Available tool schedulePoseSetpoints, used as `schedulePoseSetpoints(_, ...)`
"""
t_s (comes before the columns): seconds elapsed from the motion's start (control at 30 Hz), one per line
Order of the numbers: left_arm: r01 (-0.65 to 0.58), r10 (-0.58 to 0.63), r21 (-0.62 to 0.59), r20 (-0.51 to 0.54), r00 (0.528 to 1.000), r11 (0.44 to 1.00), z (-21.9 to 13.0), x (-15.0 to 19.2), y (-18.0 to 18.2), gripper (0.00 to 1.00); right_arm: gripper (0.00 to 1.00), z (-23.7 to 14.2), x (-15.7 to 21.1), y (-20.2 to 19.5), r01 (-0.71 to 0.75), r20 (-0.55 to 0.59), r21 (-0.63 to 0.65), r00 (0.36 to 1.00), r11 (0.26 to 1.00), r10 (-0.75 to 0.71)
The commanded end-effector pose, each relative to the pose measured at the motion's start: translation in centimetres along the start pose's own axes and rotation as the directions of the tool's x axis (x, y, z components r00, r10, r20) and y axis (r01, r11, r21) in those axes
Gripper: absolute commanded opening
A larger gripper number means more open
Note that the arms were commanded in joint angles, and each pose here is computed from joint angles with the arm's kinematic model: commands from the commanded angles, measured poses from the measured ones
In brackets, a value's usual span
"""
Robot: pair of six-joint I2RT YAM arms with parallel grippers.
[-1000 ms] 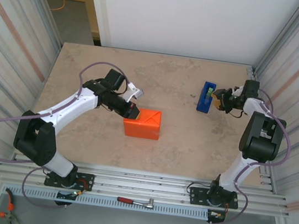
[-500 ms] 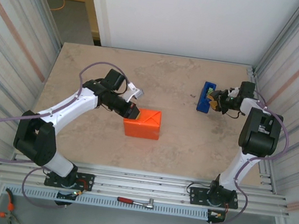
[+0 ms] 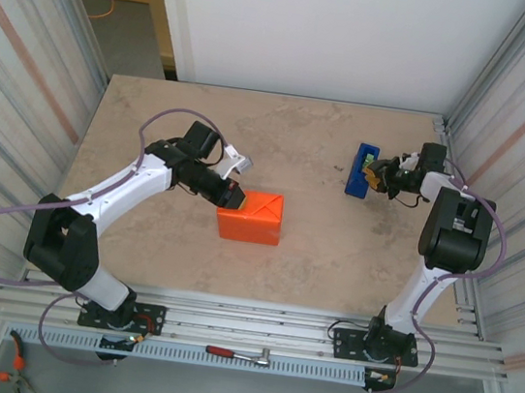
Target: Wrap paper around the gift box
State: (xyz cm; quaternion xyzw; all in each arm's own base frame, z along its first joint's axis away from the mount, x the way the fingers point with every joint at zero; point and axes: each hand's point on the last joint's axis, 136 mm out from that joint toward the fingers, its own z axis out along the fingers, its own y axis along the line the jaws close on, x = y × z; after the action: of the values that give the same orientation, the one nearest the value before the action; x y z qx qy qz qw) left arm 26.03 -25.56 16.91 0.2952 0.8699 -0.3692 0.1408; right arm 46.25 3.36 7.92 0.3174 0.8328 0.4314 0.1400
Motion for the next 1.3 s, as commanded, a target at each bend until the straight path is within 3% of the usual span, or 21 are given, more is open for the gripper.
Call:
schedulePoseSetpoints(0.0,0.04,-0.042,-0.026,-0.11,0.993,0.999,1.6,3.3,1.1,0.0,0.26,0.8,0.3,-0.2,-0.003,-0.027,-0.015,1.0,1.0,0.002)
schedulePoseSetpoints(0.13,0.039,-0.041,-0.024,-0.113,0.993,0.999,1.7,3.3,1.0,0.0,0.22,0.9,0.4,-0.4,-0.007,-0.029,-0.014,1.0,1.0,0.007)
schedulePoseSetpoints(1.0,0.034,-0.037,-0.023,-0.12,0.992,0.999,1.8,3.4,0.9,0.0,0.24,0.7,1.1,-2.5,-0.131,-0.015,-0.132,0.991,0.983,0.13)
schedulePoseSetpoints(1.27,0.031,-0.034,-0.023,-0.119,0.992,0.999,1.8,3.4,0.9,0.0,0.15,0.8,1.2,-2.8,-0.141,-0.019,-0.131,0.99,0.981,0.14)
